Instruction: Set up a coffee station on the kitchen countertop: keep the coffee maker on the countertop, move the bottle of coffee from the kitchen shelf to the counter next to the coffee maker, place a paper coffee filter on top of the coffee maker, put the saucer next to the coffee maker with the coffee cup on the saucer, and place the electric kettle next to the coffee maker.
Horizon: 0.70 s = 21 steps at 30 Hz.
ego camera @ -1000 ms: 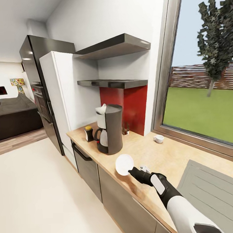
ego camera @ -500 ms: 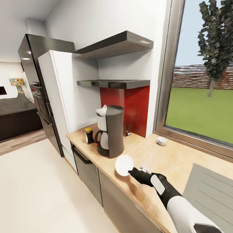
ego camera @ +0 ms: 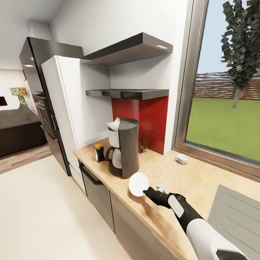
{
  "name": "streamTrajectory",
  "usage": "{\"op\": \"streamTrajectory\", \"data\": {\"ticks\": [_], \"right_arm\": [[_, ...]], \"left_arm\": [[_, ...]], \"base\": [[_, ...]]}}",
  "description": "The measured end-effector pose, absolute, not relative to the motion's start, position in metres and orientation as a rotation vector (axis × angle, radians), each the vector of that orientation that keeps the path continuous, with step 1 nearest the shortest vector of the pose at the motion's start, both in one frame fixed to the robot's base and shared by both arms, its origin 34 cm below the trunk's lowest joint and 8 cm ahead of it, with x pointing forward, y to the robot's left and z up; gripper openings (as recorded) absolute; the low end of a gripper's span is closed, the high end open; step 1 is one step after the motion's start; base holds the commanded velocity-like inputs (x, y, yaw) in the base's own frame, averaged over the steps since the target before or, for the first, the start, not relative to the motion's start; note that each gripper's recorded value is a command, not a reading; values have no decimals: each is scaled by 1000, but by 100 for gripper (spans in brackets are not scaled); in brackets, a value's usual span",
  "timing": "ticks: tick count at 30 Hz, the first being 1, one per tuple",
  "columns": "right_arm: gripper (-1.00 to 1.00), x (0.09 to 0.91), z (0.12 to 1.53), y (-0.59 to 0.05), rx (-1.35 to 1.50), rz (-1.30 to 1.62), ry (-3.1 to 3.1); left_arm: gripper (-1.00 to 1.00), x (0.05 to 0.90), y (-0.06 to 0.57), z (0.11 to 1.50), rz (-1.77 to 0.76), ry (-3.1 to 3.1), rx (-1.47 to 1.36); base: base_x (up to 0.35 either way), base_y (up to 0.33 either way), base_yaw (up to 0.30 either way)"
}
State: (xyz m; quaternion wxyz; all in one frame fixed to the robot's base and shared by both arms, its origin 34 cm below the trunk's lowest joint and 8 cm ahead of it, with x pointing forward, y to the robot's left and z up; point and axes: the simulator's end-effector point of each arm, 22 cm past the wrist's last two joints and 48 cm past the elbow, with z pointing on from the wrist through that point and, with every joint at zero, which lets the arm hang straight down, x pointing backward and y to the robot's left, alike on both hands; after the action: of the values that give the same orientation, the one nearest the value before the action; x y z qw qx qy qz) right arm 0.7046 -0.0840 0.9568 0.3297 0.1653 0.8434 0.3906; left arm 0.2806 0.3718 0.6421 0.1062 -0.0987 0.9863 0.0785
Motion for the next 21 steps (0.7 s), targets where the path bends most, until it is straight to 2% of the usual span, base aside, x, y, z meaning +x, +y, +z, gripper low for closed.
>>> {"op": "streamTrajectory", "data": {"ticks": [21], "right_arm": [[-100,702,952,-83,440,1023,2218]], "left_arm": [[100,281,372,642,231,2905,-293]], "base": [[35,10,0]]}}
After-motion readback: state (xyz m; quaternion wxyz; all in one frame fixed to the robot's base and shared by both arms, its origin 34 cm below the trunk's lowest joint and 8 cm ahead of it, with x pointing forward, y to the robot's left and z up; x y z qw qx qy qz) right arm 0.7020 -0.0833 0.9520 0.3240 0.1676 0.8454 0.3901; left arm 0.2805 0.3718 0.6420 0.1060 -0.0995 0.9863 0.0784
